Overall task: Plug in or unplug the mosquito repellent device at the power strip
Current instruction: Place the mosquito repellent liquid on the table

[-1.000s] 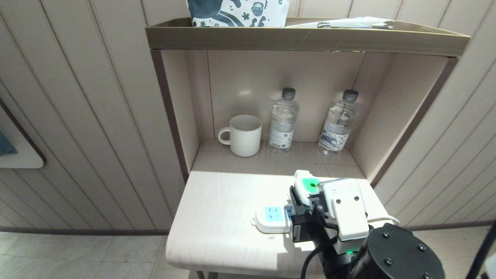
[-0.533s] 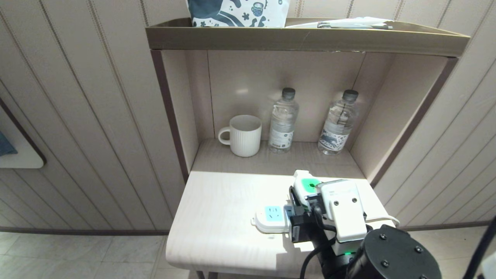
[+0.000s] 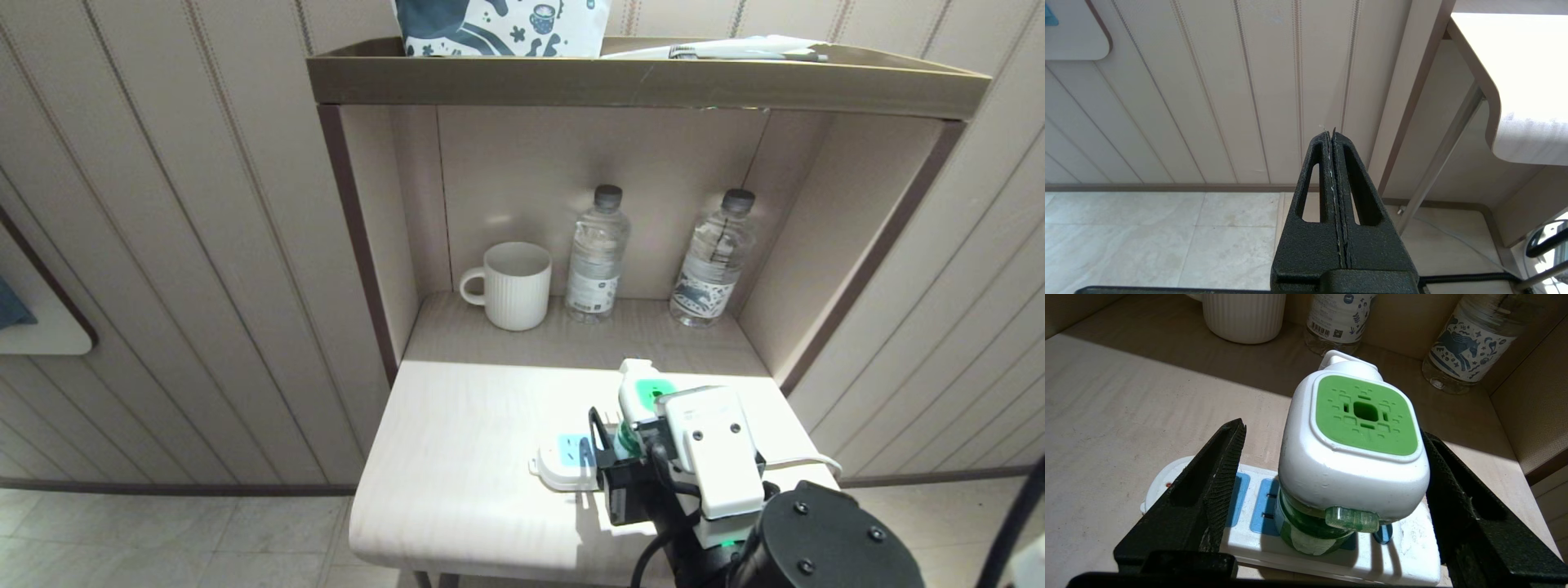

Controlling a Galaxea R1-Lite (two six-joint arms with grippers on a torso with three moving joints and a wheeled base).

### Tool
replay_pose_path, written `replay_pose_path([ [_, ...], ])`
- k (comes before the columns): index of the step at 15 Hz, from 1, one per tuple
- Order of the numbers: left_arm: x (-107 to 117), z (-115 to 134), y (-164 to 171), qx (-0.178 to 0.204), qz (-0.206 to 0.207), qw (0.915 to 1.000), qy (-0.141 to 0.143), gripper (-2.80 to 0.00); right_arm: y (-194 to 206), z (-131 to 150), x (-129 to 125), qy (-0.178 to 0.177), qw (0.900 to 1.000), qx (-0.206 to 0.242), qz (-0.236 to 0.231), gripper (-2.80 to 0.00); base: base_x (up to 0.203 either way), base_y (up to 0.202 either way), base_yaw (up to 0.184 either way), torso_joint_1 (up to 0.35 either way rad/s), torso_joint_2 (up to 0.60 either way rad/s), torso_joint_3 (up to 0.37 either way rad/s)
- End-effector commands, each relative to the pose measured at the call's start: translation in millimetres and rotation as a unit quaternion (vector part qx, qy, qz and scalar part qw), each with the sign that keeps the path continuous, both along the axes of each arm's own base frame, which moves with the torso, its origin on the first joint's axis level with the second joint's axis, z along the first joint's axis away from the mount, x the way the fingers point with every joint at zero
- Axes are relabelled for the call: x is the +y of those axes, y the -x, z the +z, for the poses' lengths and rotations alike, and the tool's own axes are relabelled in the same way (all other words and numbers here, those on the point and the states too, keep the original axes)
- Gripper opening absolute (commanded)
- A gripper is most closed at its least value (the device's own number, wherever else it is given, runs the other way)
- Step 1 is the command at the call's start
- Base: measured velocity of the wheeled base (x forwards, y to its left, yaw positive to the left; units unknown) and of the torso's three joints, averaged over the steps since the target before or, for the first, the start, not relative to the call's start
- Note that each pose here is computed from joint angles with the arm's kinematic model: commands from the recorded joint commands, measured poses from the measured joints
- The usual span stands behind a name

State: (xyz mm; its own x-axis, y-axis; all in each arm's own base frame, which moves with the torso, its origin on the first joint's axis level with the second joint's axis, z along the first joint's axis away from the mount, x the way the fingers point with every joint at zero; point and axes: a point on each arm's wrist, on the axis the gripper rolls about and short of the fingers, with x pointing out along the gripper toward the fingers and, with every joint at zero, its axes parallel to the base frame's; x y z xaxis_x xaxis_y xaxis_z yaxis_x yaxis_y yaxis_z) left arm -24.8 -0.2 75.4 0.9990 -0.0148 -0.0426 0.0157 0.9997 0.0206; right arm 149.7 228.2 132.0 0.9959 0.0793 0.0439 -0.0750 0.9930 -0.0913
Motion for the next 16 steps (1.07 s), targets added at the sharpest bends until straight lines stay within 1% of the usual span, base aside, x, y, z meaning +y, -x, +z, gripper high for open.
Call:
replay_pose_path([
  [1, 0, 0, 0, 0.0, 0.0, 1.0, 0.0, -2.8, 2, 8, -1, -0.026, 1.0, -0.015, -0.001, 0.0, 0.0, 0.0, 0.0, 0.0, 0.0, 0.0],
  [2, 0, 0, 0, 0.0, 0.0, 1.0, 0.0, -2.8, 3, 9, -2, -0.026, 1.0, -0.016, -0.001, 0.0, 0.0, 0.0, 0.0, 0.0, 0.0, 0.0],
  [5, 0, 0, 0, 0.0, 0.0, 1.0, 0.0, -2.8, 12, 23, -6, -0.039, 0.999, -0.027, 0.003, 0.0, 0.0, 0.0, 0.0, 0.0, 0.0, 0.0],
  [9, 0, 0, 0, 0.0, 0.0, 1.0, 0.0, -2.8, 22, 30, -14, -0.043, 0.999, -0.032, 0.008, 0.0, 0.0, 0.0, 0.0, 0.0, 0.0, 0.0],
  [11, 0, 0, 0, 0.0, 0.0, 1.0, 0.0, -2.8, 30, 39, -17, -0.053, 0.998, -0.038, 0.018, 0.0, 0.0, 0.0, 0.0, 0.0, 0.0, 0.0],
  [13, 0, 0, 0, 0.0, 0.0, 1.0, 0.0, -2.8, 31, 43, -19, -0.055, 0.997, -0.04, 0.019, 0.0, 0.0, 0.0, 0.0, 0.0, 0.0, 0.0],
  [16, 0, 0, 0, 0.0, 0.0, 1.0, 0.0, -2.8, 34, 51, -24, -0.068, 0.996, -0.047, 0.02, 0.0, 0.0, 0.0, 0.0, 0.0, 0.0, 0.0],
])
